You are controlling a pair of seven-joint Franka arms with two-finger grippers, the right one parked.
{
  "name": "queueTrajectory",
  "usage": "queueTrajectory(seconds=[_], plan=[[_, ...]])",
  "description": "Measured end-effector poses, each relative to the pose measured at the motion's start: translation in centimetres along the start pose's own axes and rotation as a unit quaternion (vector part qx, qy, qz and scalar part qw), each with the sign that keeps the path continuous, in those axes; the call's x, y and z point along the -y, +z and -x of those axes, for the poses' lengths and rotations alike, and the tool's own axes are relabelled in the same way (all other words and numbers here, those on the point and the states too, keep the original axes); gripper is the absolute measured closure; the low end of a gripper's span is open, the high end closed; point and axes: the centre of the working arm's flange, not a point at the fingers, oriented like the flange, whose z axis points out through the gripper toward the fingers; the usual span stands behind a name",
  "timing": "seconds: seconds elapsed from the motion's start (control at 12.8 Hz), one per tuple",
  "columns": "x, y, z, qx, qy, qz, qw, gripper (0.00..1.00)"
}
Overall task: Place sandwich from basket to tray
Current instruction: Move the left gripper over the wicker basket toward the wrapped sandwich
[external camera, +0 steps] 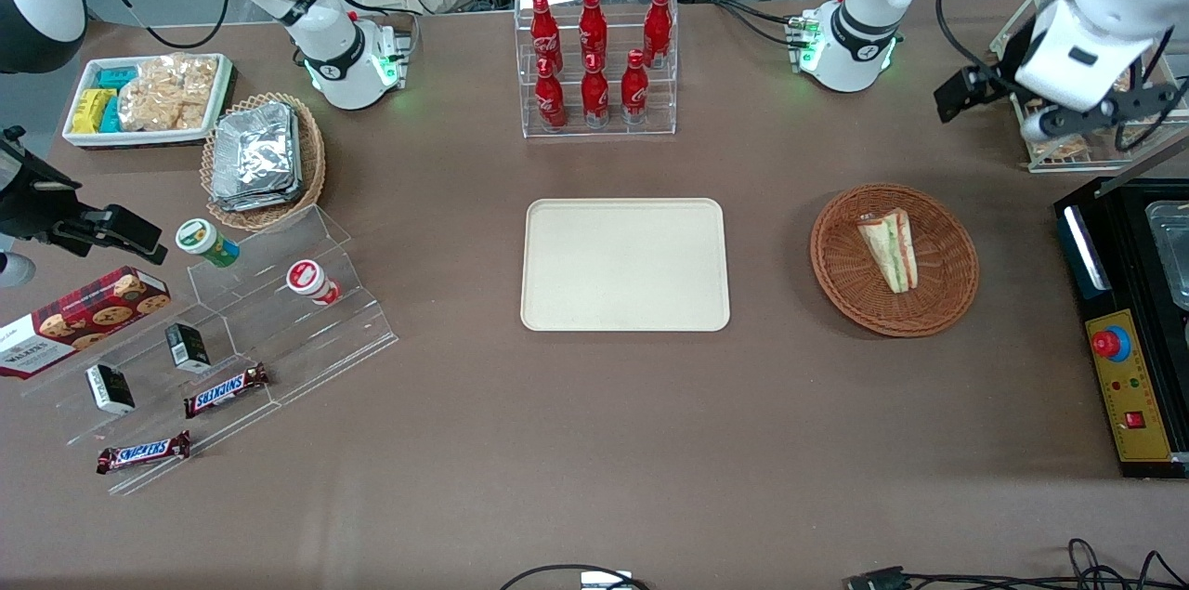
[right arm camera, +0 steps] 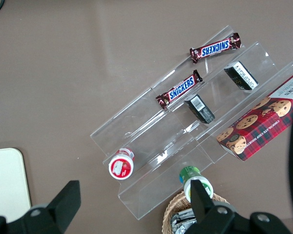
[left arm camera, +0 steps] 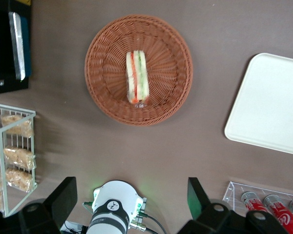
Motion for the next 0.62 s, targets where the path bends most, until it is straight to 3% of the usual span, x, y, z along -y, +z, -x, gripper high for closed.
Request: queueTrajectory(seconds=[0.23,0.62], plan=[[0.5,0.4,1.3,-0.007,-0.003,0.000,1.0000,0.00],[0.2,4.2,-0.4,-0.011,-0.005,-0.002,0.9999,0.00]])
